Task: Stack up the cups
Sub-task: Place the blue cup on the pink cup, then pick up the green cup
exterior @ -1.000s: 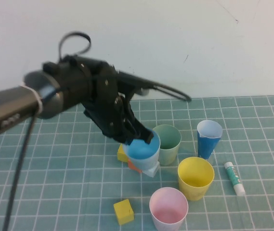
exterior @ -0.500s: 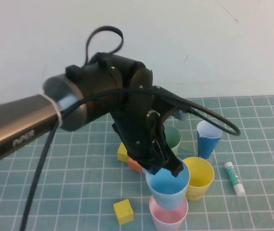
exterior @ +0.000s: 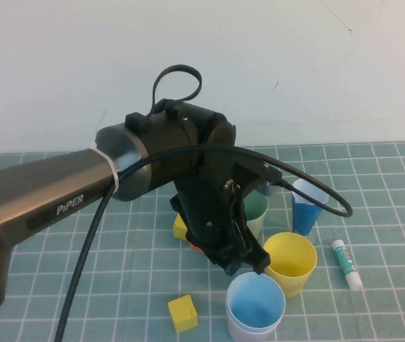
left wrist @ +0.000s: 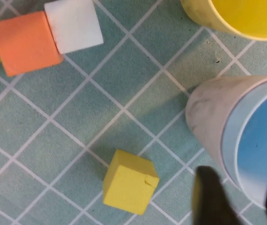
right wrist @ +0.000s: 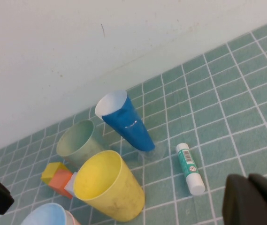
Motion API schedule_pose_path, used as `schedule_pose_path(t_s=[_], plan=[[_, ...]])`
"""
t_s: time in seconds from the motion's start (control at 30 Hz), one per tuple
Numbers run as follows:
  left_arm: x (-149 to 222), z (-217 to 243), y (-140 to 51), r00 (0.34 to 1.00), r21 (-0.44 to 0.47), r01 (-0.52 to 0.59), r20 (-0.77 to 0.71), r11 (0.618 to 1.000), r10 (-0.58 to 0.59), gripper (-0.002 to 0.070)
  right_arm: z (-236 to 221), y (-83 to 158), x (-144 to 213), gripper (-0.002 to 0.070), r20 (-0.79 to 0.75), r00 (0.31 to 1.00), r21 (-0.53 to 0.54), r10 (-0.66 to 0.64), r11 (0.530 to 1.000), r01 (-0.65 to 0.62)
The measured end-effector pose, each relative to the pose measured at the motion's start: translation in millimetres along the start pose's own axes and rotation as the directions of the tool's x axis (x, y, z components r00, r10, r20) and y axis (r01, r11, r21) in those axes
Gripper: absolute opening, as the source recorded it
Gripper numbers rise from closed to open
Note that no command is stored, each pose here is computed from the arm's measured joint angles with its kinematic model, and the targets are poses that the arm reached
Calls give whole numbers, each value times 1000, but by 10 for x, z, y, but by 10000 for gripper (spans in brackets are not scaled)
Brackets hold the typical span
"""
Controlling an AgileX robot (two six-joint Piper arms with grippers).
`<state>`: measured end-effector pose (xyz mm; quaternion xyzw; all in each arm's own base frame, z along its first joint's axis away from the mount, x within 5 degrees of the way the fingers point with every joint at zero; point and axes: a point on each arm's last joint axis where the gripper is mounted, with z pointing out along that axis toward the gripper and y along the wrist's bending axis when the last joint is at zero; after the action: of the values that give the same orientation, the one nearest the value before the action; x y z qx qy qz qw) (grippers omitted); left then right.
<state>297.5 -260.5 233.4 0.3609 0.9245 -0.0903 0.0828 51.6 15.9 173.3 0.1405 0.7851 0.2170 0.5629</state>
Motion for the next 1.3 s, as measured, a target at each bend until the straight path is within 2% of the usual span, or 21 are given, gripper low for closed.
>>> schedule_pose_path(t_s=[0.1, 0.17, 0.4, 0.57, 0.67, 0.73, 0.83, 0.9, 1.03, 1.13, 1.3], plan=[[-3, 0, 8, 1000, -9, -8, 4, 1000, 8, 330, 0, 0, 0, -3, 0, 1000, 0, 0, 1000, 0], [-27, -31, 42, 1000, -22, -3, 17, 1000, 3, 384, 0, 0, 0, -3, 0, 1000, 0, 0, 1000, 0], [-297, -404, 350, 977, -77, 88, 201, 993, -71, 390, 0, 0, 2, -3, -2, 1000, 0, 0, 1000, 0], [-406, -417, 567, 949, -51, 178, 272, 983, -157, 385, 0, 0, 2, -3, -2, 1000, 0, 0, 1000, 0], [-404, -374, 604, 951, -56, 187, 260, 981, -166, 342, 0, 7, 3, -3, -4, 1000, -7, -5, 1000, 5], [-400, -383, 620, 953, -78, 179, 261, 981, -153, 262, 0, 29, 4, -3, -4, 1000, -32, -20, 999, 20], [-379, -534, 628, 949, -122, 157, 292, 980, -116, 88, -4, 78, 22, -3, -18, 998, -87, -63, 994, 61], [-355, -704, 612, 939, -142, 147, 331, 979, -93, 37, -42, 157, -29, -3, -15, 991, -134, -131, 983, 128], [-270, -1064, 546, 915, -156, 128, 398, 979, -56, 8, -134, 328, -277, -3, 46, 970, -166, -237, 956, 242], [-140, -1388, 457, 897, -148, 107, 442, 983, -31, 3, -107, 465, -499, -3, -5, 945, -171, -326, 932, 320], [333, -1747, 230, 862, -63, 74, 505, 995, -32, 1, 64, 755, -920, -3, -147, 827, -274, -543, 825, 494]])
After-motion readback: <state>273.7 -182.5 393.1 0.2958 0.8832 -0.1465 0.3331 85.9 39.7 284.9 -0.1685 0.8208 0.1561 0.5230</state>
